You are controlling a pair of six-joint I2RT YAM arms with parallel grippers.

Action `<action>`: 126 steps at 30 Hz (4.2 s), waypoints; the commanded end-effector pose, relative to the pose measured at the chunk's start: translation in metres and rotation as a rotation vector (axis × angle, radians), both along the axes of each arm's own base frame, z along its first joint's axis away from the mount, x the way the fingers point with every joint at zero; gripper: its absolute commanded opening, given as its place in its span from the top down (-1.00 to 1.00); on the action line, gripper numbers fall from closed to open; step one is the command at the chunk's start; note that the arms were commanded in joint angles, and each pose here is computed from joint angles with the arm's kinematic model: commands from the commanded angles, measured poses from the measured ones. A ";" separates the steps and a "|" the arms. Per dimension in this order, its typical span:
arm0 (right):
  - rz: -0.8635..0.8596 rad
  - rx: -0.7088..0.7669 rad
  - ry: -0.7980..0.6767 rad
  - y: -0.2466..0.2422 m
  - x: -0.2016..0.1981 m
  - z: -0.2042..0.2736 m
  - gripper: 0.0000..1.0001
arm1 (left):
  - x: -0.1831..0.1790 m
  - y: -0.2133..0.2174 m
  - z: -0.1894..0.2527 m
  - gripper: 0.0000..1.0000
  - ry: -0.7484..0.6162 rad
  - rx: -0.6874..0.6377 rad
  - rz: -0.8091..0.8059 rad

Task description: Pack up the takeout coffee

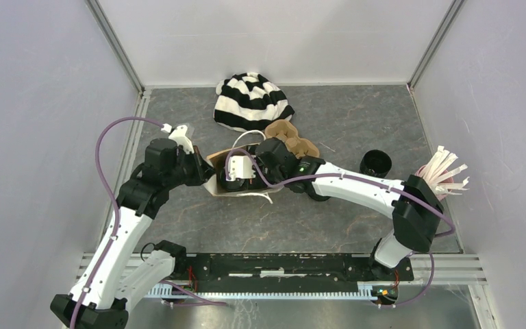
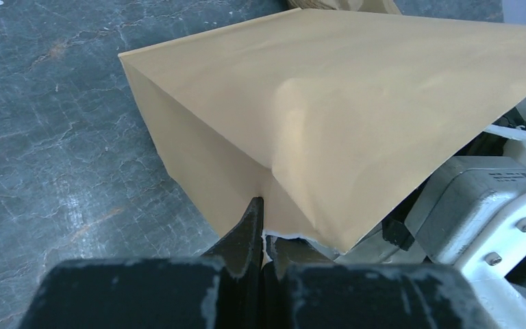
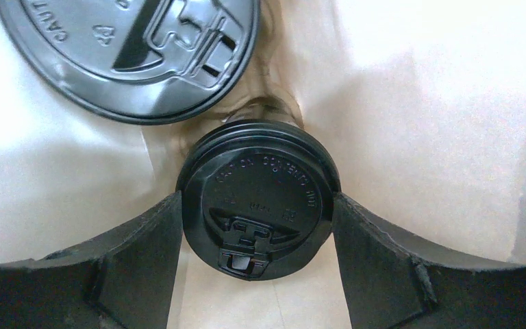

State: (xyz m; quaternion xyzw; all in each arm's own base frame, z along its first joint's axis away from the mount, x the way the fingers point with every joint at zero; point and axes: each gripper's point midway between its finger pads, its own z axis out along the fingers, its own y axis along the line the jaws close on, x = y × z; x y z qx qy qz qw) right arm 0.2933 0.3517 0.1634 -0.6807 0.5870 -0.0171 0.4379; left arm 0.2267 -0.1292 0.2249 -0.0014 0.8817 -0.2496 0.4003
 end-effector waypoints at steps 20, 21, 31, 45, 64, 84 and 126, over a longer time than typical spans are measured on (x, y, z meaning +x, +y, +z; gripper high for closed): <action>0.010 0.040 -0.011 0.008 0.003 -0.002 0.07 | -0.005 -0.001 0.000 0.96 -0.003 0.028 -0.053; 0.012 0.038 -0.004 0.008 0.002 -0.002 0.07 | -0.006 -0.002 0.001 0.97 0.010 0.024 -0.052; -0.048 0.022 0.121 -0.006 -0.017 0.001 0.05 | -0.021 -0.024 0.017 0.96 0.154 -0.050 -0.157; -0.095 -0.070 0.377 -0.027 -0.069 -0.015 0.03 | -0.075 -0.045 0.024 0.96 0.463 -0.183 -0.291; -0.184 -0.233 0.497 -0.032 -0.078 -0.076 -0.03 | -0.039 -0.036 0.033 0.81 0.450 -0.218 -0.003; -0.241 -0.075 0.425 -0.016 -0.067 -0.003 -0.96 | -0.040 -0.026 0.036 -0.17 0.386 -0.172 0.010; -0.435 0.705 0.269 -0.012 -0.043 0.247 -0.95 | -0.065 -0.015 0.137 -0.31 -0.110 -0.235 -0.112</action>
